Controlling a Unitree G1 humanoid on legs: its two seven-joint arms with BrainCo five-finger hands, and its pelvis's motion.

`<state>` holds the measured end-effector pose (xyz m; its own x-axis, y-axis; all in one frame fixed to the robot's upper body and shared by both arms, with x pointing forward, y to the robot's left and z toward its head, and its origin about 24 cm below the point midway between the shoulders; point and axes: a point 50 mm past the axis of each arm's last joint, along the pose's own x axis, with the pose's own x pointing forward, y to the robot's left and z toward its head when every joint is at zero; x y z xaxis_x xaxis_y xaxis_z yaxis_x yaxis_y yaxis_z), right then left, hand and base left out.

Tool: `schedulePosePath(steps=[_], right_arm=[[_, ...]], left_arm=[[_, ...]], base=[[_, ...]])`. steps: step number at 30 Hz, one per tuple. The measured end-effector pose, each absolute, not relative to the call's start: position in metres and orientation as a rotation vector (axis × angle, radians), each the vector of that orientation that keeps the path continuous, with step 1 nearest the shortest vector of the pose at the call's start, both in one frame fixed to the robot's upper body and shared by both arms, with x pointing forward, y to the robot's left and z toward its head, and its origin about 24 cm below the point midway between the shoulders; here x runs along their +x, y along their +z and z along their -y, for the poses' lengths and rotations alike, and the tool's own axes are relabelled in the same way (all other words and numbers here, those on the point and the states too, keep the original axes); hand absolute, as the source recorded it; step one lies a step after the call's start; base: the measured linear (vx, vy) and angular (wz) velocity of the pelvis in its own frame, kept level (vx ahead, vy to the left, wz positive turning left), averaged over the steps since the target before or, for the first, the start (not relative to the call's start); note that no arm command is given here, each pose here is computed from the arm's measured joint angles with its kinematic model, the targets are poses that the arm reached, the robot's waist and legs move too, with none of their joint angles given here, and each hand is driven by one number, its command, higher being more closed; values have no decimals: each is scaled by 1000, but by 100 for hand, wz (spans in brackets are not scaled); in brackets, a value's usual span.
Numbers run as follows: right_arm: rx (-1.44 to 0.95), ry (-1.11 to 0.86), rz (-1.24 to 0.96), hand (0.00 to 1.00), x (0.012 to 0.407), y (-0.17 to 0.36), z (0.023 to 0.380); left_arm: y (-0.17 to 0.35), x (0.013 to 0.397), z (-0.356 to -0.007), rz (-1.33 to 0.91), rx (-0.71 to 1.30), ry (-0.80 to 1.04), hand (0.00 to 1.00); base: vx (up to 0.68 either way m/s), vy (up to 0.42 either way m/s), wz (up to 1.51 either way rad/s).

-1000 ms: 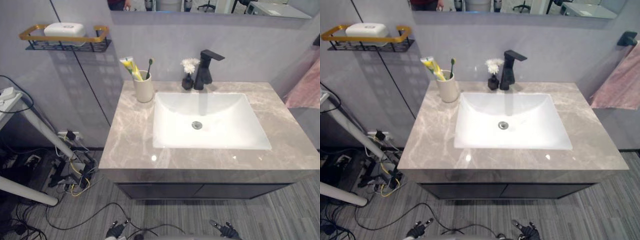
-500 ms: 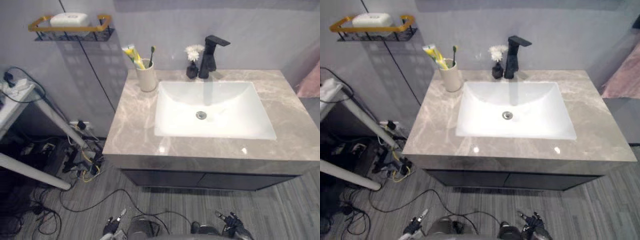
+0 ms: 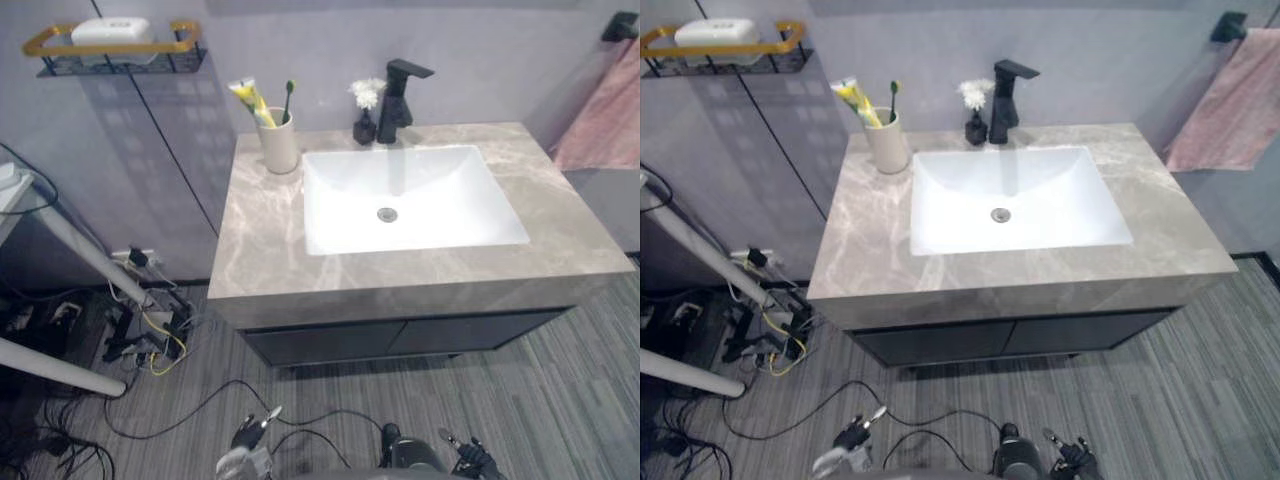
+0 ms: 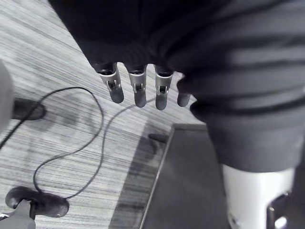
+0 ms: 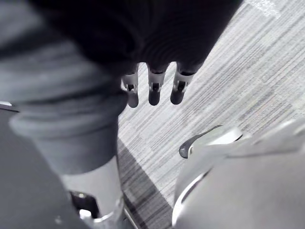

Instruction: Organize washtable

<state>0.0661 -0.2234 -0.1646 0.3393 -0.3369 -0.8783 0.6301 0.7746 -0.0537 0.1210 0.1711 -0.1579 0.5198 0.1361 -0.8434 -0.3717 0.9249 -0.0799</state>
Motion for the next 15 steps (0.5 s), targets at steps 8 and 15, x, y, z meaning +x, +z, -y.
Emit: schedulePosePath(steps=[8,15], right_arm=[[326,-631,-1108,0,50,-169,213],[255,-524,-1042,0,83,-162,218]], left_arm=[[-163,102,-184,-1017,-287,403,0],[-168,69,-197,-1089,-307,482,0]], base=[[-186,91,-29],[-155,-206,-80]])
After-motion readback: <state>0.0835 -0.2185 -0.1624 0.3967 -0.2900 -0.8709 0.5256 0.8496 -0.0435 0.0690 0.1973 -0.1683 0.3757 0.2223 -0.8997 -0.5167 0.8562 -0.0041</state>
